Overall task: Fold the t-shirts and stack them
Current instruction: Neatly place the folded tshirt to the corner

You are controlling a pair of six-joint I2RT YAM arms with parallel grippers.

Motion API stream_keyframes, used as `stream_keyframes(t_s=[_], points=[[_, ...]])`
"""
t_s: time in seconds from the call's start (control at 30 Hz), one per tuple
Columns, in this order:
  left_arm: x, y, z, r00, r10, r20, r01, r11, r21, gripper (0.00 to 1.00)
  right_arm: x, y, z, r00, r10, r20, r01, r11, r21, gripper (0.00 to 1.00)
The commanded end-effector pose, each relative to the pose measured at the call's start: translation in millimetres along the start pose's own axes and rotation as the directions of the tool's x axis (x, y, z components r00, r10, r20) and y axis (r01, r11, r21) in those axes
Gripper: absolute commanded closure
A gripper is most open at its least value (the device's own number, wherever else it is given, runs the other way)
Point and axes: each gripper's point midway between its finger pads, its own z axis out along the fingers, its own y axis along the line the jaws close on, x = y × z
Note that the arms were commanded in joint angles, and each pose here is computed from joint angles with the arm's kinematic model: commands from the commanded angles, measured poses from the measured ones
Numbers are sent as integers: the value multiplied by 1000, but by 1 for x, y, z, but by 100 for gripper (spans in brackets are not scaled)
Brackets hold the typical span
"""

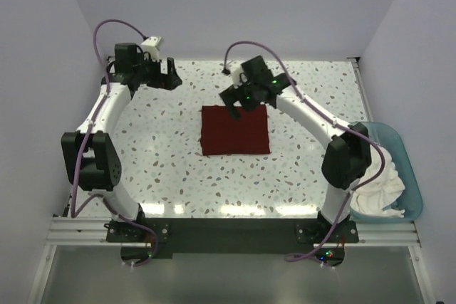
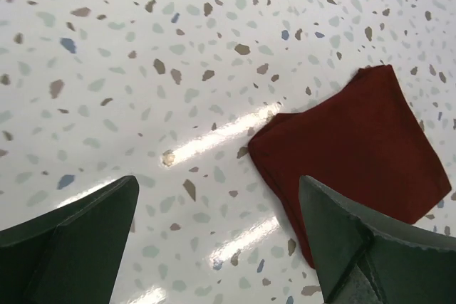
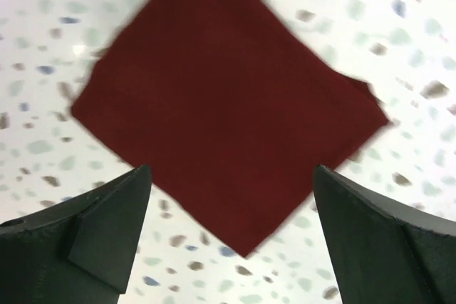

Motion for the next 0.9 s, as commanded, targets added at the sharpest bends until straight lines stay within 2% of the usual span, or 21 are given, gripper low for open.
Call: stream_keyframes(t_s=[0.0, 0.07, 0.1, 0.17, 0.3, 0.37, 0.5, 0.6, 0.63, 0.73, 0.87], points=[[-4, 25, -32, 995, 92, -47, -99, 977, -191, 0, 24, 33, 29, 993, -51, -109, 63, 992, 110, 1], [-12, 26, -43, 992, 122, -42, -128, 966, -226, 0, 22, 59, 39, 990, -48, -135, 63, 992, 109, 1], [-14, 36, -51, 993, 108, -36, -114, 961, -252, 0, 36, 68, 48, 980, -33, -195, 54, 993, 103, 1], [-14, 37, -58, 994, 101, -30, -105, 961, -257, 0, 46, 90, 53, 976, -31, -215, 52, 994, 94, 1], [-8, 34, -65, 996, 91, -20, -93, 962, -258, 0, 63, 104, 69, 967, -35, -252, 57, 995, 80, 1], [-7, 33, -68, 996, 92, -14, -93, 961, -262, 0, 76, 94, 84, 956, -46, -290, 78, 992, 102, 1], [-4, 32, -67, 996, 87, -16, -88, 962, -257, 0, 96, 71, 99, 933, -2, -359, 31, 997, 75, 1], [-6, 34, -64, 996, 90, -23, -92, 963, -255, 0, 112, 34, 103, 907, 72, -415, -46, 996, 74, 1], [-7, 36, -63, 995, 92, -26, -95, 962, -257, 0, 113, 7, 102, 905, 85, -417, -51, 995, 91, 1], [-3, 41, -57, 995, 85, -47, -94, 962, -255, 0, 120, -24, 100, 896, 54, -441, -28, 997, 65, 1], [-4, 45, -49, 995, 81, -62, -93, 964, -249, 0, 127, -85, 87, 878, 86, -470, -55, 995, 78, 1]])
